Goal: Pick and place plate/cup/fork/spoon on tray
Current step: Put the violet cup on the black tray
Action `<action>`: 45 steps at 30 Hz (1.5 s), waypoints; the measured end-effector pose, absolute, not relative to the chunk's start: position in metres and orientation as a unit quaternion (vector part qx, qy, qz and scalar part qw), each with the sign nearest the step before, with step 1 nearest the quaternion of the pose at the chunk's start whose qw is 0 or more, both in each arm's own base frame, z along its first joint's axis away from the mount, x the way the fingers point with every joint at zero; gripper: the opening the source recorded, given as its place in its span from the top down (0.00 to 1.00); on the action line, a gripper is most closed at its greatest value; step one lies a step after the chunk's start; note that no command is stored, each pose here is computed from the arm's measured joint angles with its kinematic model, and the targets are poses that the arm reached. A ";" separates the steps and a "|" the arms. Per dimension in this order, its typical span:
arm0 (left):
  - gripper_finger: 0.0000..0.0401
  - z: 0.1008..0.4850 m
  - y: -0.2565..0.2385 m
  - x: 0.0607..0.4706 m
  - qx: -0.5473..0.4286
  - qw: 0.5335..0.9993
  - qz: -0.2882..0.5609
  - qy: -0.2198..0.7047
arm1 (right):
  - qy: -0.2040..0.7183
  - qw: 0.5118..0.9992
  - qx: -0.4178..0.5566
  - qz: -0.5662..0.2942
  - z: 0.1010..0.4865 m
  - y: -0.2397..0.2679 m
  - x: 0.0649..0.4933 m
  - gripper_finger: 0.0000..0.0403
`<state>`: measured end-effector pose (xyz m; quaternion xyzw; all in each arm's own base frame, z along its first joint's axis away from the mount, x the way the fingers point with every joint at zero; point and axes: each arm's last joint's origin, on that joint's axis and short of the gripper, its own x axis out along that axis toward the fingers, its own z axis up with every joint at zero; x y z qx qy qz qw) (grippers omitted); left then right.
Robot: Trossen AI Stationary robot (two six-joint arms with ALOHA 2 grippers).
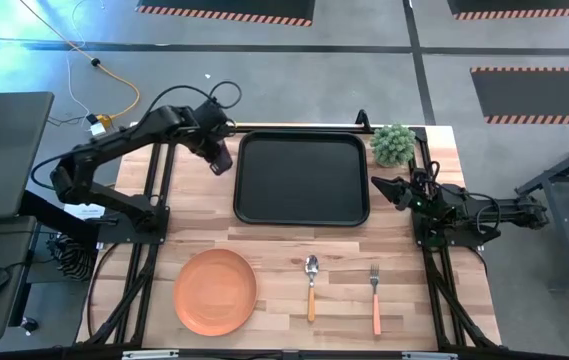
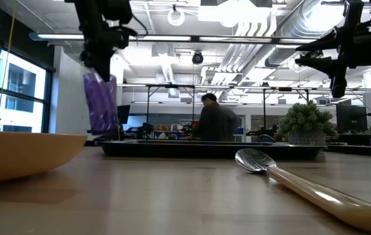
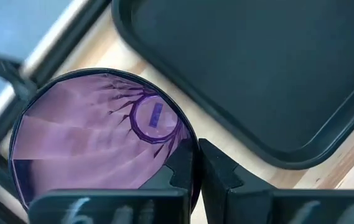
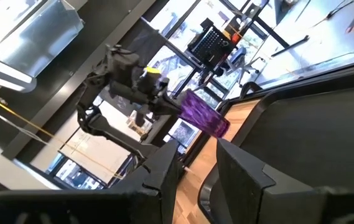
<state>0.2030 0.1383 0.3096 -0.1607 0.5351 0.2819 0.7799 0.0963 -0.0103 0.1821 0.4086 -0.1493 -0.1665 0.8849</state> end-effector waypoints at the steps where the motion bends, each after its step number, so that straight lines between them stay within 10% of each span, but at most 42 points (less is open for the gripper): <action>1: 0.99 0.314 0.138 0.204 -0.151 0.786 0.278 0.532 | -0.150 0.884 0.409 -0.169 0.182 -0.010 0.096 0.74; 22: 0.99 0.371 0.167 0.245 0.036 0.844 0.218 0.489 | -0.161 0.876 0.409 -0.197 0.182 -0.012 0.096 0.74; 45: 0.98 0.296 0.183 0.312 -0.054 0.805 0.169 0.566 | -0.156 0.877 0.409 -0.198 0.181 -0.012 0.096 0.74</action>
